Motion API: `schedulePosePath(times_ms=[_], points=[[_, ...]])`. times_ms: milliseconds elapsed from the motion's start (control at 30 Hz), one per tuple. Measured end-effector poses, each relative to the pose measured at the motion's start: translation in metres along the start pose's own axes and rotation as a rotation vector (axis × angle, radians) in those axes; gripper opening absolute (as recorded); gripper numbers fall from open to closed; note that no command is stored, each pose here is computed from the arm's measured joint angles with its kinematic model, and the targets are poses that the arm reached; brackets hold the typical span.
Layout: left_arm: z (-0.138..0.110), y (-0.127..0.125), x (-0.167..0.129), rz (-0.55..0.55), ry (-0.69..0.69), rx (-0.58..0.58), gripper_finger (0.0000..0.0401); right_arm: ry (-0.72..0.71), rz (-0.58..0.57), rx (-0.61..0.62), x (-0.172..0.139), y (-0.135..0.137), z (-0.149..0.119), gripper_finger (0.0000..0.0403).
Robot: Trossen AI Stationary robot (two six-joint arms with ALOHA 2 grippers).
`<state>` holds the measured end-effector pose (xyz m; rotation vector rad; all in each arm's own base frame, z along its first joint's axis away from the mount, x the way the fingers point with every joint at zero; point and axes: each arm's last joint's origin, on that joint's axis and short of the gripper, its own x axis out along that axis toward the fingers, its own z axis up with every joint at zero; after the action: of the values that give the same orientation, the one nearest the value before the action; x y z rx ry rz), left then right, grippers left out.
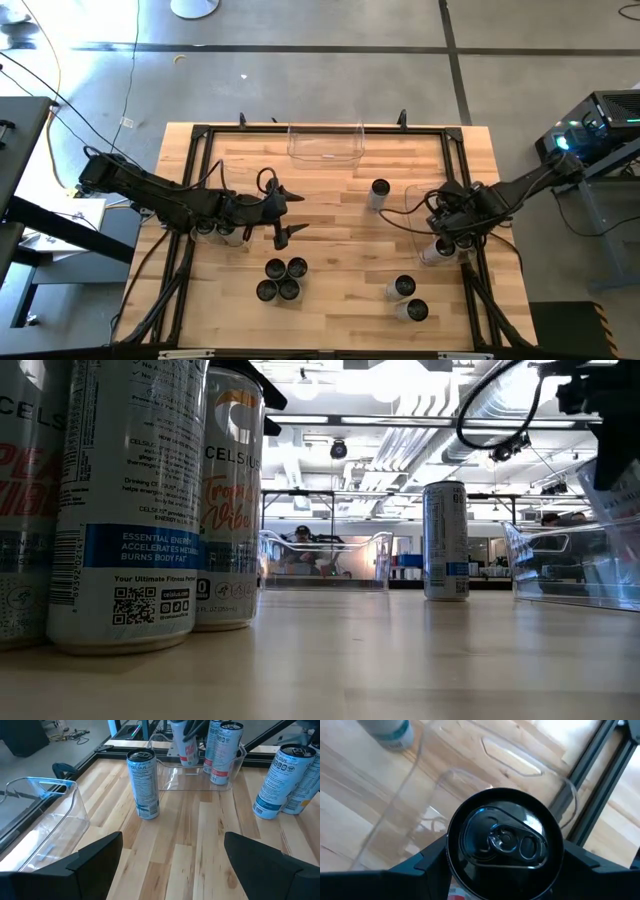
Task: Sort soda cans
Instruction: Put the white-pink soda can into the right transparent bin
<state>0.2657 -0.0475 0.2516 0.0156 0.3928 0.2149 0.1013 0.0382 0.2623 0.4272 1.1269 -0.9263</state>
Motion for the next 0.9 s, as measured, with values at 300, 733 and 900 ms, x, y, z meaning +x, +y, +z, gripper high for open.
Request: schedulePosePath(times_ms=[300, 733, 900], points=[[0.000, 0.000, 0.000, 0.000, 0.000, 0.000, 0.0344, 0.011, 0.012, -0.025, 0.004, 0.002, -0.013, 0.0241], [0.000, 0.000, 0.000, -0.005, 0.000, 0.000, 0.0344, -0.025, -0.016, -0.026, 0.003, 0.016, -0.027, 0.0241], [0.004, -0.001, 0.000, -0.053, -0.034, 0.013, 0.0344, -0.015, -0.016, -0.016, 0.007, 0.020, -0.029, 0.0241]])
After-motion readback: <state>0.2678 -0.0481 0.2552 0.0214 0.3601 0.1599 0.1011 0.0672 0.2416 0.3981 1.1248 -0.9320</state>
